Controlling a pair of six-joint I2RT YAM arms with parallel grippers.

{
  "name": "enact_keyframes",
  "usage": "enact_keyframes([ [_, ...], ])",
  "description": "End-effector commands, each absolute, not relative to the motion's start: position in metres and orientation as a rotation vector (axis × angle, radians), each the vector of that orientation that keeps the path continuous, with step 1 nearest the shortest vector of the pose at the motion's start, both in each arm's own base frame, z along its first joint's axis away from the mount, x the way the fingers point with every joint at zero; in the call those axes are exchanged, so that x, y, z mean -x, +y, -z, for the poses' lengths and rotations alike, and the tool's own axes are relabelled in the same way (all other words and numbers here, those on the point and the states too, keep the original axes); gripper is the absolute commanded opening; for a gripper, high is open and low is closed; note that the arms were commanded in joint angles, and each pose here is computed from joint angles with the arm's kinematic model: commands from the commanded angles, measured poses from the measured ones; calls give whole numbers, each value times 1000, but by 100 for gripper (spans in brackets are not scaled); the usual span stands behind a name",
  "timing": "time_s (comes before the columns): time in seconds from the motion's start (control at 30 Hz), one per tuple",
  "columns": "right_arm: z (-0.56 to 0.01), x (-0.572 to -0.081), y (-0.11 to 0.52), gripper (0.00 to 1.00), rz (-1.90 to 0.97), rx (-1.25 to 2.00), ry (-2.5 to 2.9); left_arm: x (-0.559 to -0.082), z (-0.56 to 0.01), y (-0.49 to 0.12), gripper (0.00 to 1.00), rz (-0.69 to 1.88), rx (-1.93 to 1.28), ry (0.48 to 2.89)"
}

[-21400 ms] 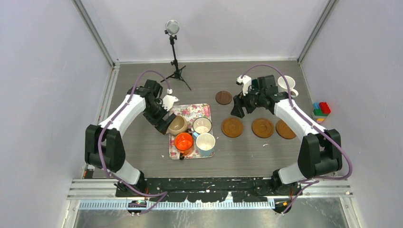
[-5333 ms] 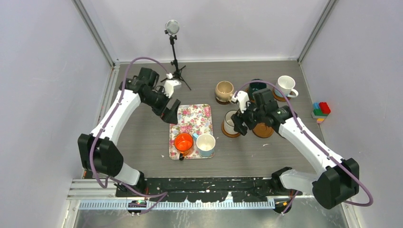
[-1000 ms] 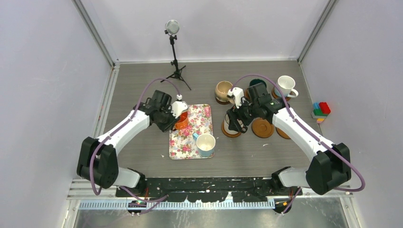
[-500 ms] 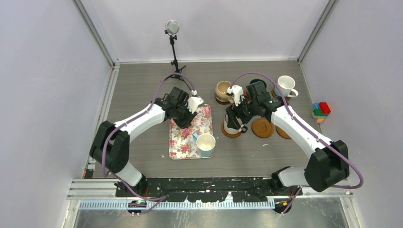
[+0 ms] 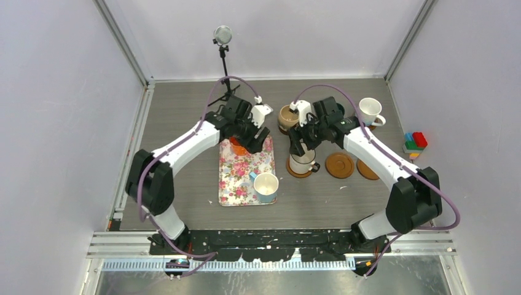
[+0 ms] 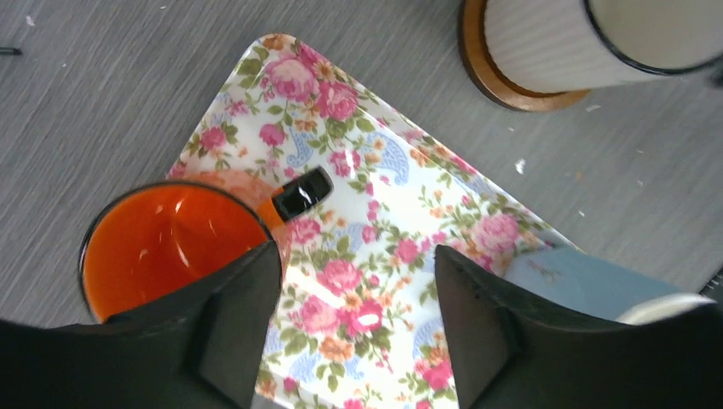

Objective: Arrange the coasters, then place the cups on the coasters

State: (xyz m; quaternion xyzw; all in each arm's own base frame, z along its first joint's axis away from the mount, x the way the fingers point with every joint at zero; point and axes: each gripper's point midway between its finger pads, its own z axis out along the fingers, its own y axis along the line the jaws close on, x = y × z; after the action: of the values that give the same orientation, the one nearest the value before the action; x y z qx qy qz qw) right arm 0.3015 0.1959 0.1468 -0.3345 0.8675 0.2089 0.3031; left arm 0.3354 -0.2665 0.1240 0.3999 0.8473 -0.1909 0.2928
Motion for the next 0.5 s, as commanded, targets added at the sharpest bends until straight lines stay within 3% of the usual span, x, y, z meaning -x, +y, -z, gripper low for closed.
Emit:
enact_keyframes([
  [0.0, -173, -334, 217, 78, -509, 856, 2206, -318, -193, -249, 73, 542, -1021, 2143],
  [0.47, -140, -365, 297, 79, -329, 1163, 2186, -279, -188, -123, 84, 509, -711, 2378],
])
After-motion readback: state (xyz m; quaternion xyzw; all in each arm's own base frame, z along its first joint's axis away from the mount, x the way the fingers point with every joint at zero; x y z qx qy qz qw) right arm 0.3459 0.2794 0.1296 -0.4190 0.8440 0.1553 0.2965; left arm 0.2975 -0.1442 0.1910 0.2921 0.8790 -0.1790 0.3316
